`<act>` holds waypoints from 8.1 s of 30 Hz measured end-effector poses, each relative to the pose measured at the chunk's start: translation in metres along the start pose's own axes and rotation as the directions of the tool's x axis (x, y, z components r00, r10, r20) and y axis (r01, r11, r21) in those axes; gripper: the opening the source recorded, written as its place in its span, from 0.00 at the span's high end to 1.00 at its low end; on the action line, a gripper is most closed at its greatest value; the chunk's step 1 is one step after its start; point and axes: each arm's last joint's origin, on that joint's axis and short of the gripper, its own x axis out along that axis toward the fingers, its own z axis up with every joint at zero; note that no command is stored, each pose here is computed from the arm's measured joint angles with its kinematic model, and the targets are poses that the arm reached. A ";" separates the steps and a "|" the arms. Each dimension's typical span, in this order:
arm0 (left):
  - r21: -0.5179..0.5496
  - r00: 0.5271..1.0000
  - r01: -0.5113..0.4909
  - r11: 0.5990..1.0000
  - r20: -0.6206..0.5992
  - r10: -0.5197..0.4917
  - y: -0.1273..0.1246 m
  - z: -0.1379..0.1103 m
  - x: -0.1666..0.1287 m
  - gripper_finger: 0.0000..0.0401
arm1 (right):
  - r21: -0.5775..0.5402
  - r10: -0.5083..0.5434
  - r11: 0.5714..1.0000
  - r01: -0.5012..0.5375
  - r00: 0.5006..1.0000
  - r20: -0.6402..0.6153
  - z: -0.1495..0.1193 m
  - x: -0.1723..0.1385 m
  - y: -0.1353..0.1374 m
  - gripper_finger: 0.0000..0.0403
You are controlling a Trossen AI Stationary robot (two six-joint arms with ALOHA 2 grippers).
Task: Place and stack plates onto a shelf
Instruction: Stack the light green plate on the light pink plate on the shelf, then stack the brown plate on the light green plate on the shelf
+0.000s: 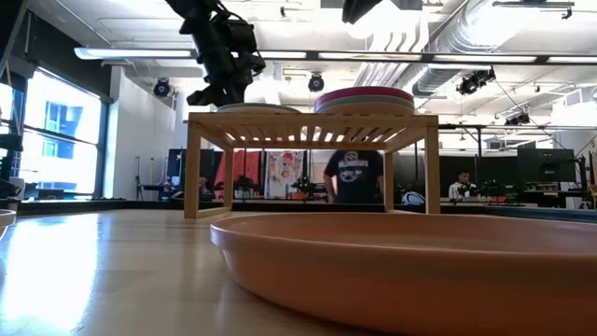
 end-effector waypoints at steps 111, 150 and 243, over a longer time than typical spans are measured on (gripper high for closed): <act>0.711 0.935 0.282 0.644 -0.354 -0.019 -0.125 -0.281 -0.032 0.83 | 0.826 0.545 0.512 0.236 0.654 -0.525 0.042 0.139 0.294 0.99; 0.423 0.992 0.120 0.898 -0.020 -0.123 -0.125 -0.221 -0.021 0.83 | 0.955 0.204 0.222 0.197 0.948 -0.243 0.003 0.016 0.115 1.00; 0.374 0.989 0.037 0.927 0.119 -0.087 -0.091 -0.152 -0.029 1.00 | 0.950 0.085 0.286 -0.122 0.991 0.101 -0.012 0.026 0.010 0.59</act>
